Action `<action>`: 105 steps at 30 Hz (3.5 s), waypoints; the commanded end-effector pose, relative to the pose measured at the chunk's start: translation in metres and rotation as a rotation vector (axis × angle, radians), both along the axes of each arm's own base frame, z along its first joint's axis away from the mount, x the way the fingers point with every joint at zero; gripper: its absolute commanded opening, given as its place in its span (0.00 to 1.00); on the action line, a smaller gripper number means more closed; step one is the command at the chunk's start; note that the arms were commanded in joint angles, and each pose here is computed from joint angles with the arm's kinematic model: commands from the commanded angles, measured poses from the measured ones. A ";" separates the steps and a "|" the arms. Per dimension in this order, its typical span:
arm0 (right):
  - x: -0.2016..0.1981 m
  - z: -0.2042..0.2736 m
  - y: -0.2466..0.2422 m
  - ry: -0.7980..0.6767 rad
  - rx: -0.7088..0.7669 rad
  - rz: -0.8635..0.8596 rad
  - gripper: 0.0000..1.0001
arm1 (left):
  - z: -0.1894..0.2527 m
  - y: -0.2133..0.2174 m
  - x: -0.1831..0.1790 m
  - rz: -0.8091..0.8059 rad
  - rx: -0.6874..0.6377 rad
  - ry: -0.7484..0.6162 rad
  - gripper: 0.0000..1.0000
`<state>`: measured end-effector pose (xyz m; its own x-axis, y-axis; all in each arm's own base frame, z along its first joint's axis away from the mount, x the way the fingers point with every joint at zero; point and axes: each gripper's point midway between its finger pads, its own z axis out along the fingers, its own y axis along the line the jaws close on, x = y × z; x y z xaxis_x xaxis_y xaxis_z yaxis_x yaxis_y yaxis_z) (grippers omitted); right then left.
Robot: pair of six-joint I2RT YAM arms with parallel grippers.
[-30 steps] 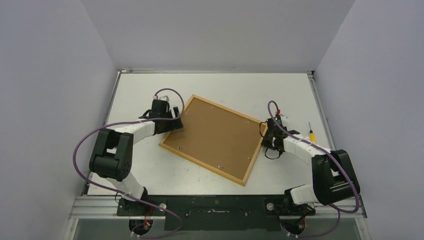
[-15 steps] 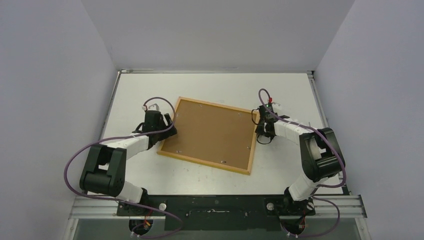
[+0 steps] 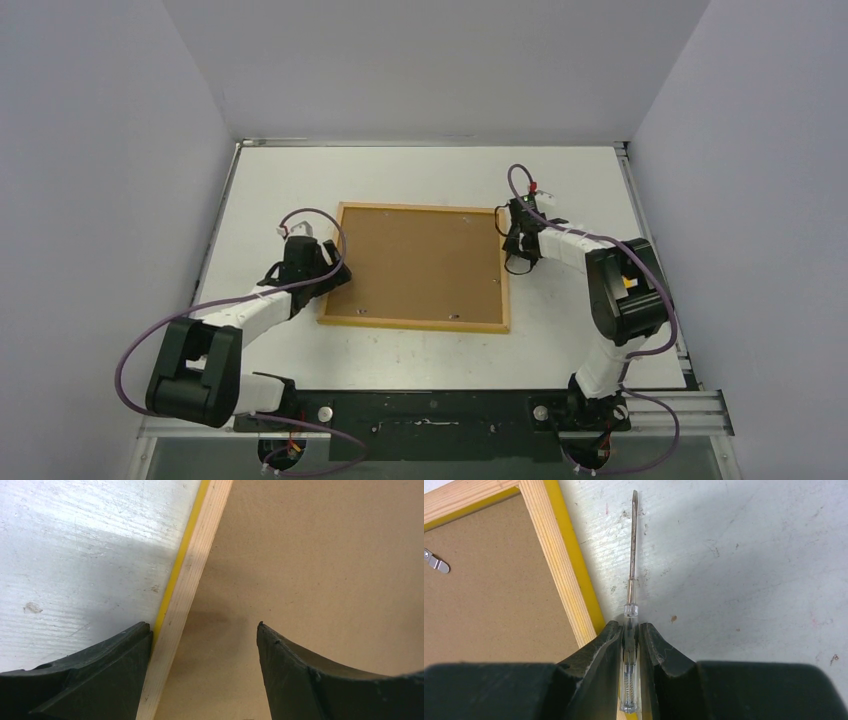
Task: Take the photo out of the frame
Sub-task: Adjust the photo frame at the center of the board, then adjust the screwdriver, then release the photo frame item from the photo frame.
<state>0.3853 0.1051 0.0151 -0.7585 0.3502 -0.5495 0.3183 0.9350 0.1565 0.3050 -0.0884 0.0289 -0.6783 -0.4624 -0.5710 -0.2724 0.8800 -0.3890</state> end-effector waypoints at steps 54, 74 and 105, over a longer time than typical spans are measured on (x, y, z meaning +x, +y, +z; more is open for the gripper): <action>-0.135 0.144 0.237 -0.222 0.513 1.093 0.05 | 0.110 -0.175 -0.020 -0.508 -0.359 -0.170 0.78; -0.105 0.186 0.209 -0.391 0.567 0.971 0.05 | 0.073 -0.170 -0.030 -0.466 -0.364 -0.083 0.76; -0.070 0.134 0.046 -0.168 -0.056 0.377 0.05 | 0.094 -0.019 -0.008 -0.035 0.157 -0.224 0.97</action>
